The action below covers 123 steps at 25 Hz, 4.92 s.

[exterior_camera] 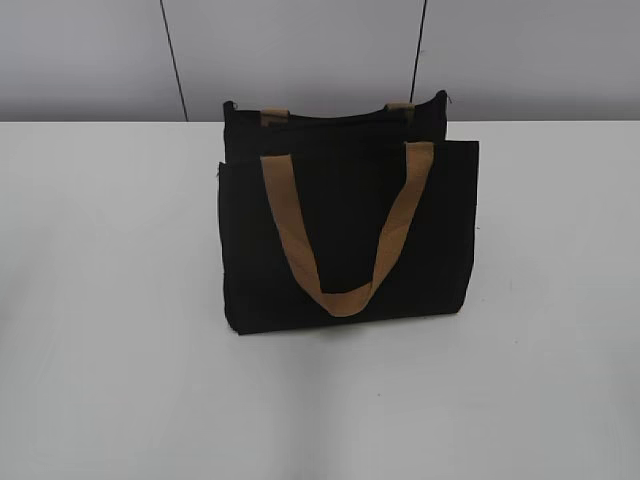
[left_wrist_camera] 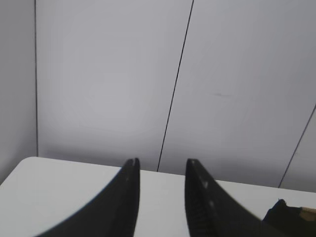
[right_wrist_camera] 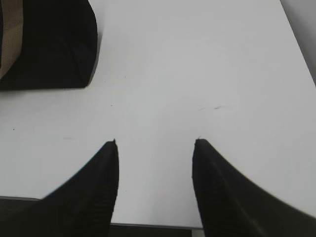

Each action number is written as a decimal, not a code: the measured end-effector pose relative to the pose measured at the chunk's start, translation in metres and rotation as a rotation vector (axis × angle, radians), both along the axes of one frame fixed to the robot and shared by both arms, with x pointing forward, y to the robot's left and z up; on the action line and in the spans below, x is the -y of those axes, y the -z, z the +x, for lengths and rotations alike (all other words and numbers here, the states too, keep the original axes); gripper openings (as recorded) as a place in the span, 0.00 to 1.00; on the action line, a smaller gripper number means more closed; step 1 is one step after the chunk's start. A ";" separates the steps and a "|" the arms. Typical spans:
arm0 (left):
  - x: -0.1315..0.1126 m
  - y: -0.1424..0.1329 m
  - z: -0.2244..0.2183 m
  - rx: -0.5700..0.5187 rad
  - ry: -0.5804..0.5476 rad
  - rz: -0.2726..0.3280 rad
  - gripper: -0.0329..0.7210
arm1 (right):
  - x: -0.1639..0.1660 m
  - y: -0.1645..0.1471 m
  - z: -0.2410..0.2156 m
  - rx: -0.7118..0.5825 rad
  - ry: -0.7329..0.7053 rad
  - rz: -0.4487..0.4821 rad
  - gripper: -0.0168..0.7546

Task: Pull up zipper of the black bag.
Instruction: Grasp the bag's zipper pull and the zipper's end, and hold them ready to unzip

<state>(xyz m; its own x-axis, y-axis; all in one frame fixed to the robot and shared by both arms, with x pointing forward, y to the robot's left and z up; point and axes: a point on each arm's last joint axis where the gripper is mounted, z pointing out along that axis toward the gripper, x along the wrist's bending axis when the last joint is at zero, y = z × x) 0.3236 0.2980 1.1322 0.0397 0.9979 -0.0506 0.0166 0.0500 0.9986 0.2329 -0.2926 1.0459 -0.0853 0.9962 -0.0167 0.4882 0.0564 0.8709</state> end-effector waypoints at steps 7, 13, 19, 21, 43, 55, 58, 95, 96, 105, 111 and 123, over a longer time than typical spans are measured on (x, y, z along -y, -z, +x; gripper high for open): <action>0.010 0.006 0.054 -0.009 0.054 0.003 0.36 | 0.000 0.000 0.000 -0.001 0.000 0.000 0.52; 0.032 0.023 0.094 -0.046 0.156 0.009 0.36 | 0.000 0.000 0.000 -0.001 0.000 0.000 0.52; 0.051 0.042 0.121 -0.090 0.218 0.016 0.36 | 0.000 0.000 0.000 -0.001 0.000 0.000 0.52; 0.054 0.052 0.131 -0.121 0.221 0.018 0.36 | 0.000 0.000 0.000 -0.001 0.000 0.000 0.52; 0.084 0.192 0.167 -0.208 0.450 0.170 0.39 | 0.000 0.000 0.000 -0.001 0.000 0.000 0.52; 0.107 0.232 0.184 -0.259 0.668 0.193 0.55 | 0.000 0.000 0.000 -0.001 0.000 0.000 0.52; 0.113 0.239 0.189 -0.283 0.743 0.247 0.56 | 0.000 0.000 0.000 -0.001 0.000 0.000 0.52; 0.132 0.258 0.221 -0.249 0.881 0.284 0.10 | 0.000 0.000 0.000 -0.001 0.000 0.000 0.52; 0.132 0.258 0.222 -0.251 0.878 0.280 0.06 | 0.000 0.000 0.000 -0.001 0.000 0.000 0.52; 0.125 0.224 0.223 -0.260 0.810 0.375 0.03 | 0.000 0.000 0.000 -0.001 0.000 0.000 0.52; 0.118 0.164 0.215 -0.150 0.738 0.457 0.03 | 0.000 0.000 0.000 -0.001 0.000 0.000 0.52; 0.120 0.109 0.192 -0.027 0.745 0.385 0.03 | -0.002 0.000 0.000 -0.001 -0.012 0.018 0.52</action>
<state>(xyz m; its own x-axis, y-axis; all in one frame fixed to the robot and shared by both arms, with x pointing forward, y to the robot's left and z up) 0.5156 0.1783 1.0236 0.6994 0.6585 0.2779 -0.0654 -0.3283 0.9423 0.2328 -0.2908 1.0460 -0.0972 0.9953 0.0015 0.4884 0.0464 0.8714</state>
